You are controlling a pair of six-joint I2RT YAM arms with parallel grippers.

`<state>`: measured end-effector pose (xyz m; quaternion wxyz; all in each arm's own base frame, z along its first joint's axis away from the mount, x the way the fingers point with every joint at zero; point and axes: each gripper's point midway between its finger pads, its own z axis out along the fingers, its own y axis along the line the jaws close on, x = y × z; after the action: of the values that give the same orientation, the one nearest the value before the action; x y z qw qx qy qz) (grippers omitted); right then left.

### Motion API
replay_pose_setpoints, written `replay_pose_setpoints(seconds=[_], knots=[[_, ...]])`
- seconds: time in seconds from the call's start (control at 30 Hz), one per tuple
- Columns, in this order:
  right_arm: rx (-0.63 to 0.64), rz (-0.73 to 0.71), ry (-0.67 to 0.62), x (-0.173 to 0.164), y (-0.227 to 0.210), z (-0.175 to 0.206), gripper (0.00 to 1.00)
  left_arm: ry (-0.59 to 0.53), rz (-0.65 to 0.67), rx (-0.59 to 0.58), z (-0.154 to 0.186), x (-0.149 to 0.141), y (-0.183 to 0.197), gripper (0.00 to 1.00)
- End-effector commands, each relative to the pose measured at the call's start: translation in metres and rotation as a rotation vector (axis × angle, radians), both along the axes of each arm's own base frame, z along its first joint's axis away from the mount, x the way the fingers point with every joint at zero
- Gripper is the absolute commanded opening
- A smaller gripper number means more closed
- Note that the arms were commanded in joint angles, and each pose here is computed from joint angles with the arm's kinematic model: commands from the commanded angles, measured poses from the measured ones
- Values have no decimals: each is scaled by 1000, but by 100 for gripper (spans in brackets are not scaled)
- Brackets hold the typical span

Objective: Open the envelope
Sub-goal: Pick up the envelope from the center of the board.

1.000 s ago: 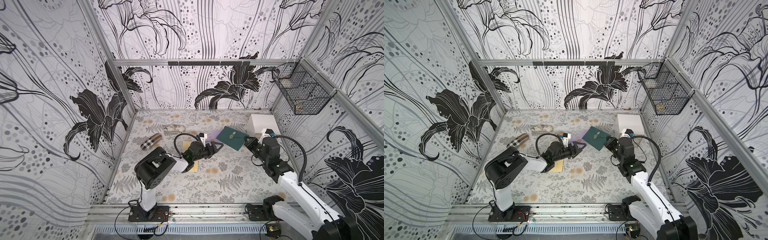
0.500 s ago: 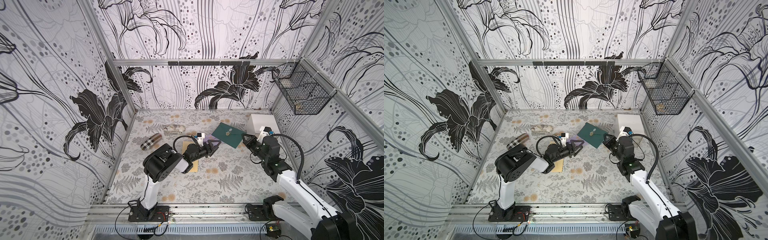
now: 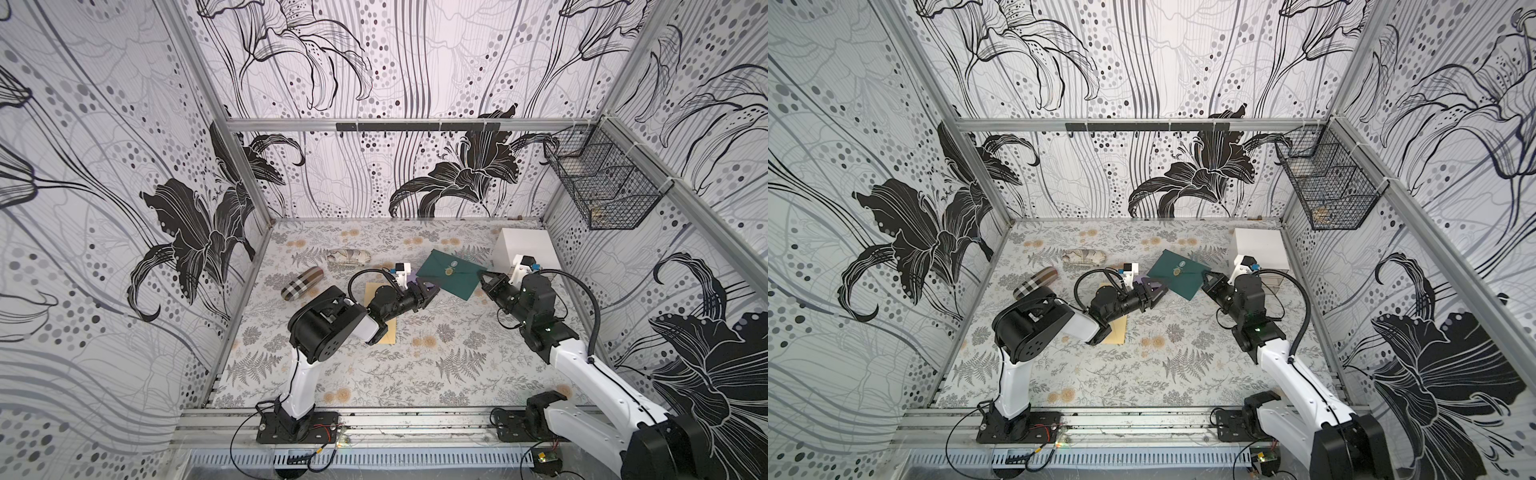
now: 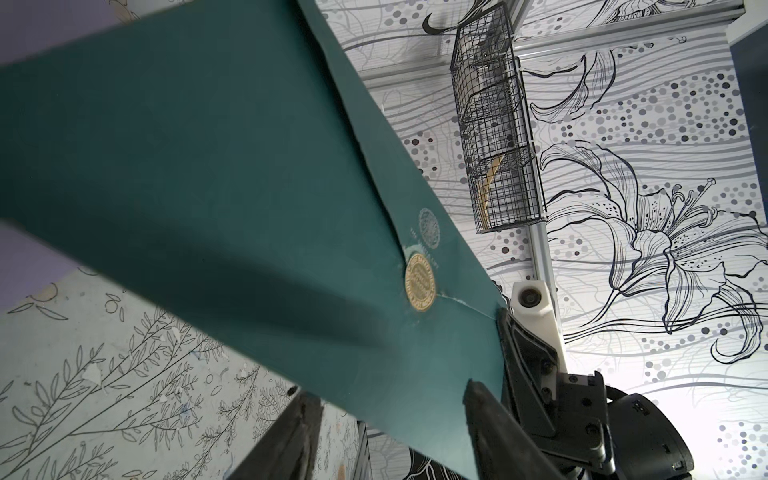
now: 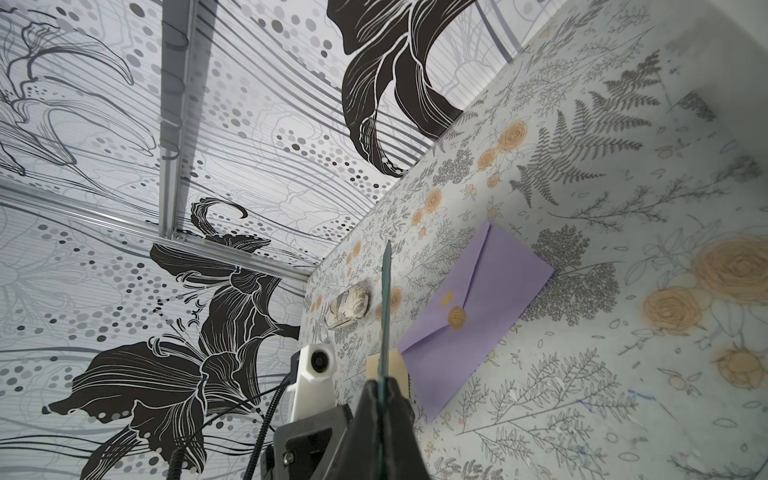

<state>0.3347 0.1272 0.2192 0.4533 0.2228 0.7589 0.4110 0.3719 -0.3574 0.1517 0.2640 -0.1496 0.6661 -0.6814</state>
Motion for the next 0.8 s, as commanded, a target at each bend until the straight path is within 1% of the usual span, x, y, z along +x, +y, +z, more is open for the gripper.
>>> replay_pose_setpoints(seconds=[0.0,0.17,0.23,0.33,0.5,0.53,0.57,0.6,0.67,0.77], knots=[[11,14,-11,-3,3,-2,0,-71,12,-41,21,6,1,48],[-11,10,-3,-4,1,-5,0,-74,16,-41,21,5,1,30],[-17,5,4,-5,0,-7,0,-76,19,-40,22,5,3,25],[-33,2,12,-6,-1,-10,0,-75,28,-29,21,5,5,23],[-62,-3,27,-6,-3,-14,0,-77,37,-11,17,6,8,7],[-68,-5,30,-6,-4,-14,0,-70,38,-4,15,6,8,3],[-76,-3,36,-7,-4,-16,0,-67,42,2,13,7,10,0],[-88,0,45,-7,-4,-19,2,-66,41,12,11,7,10,0],[-124,12,70,-8,-4,-25,12,-62,40,38,6,8,13,0],[-199,28,119,-14,-8,-39,36,-54,16,103,-3,11,19,0]])
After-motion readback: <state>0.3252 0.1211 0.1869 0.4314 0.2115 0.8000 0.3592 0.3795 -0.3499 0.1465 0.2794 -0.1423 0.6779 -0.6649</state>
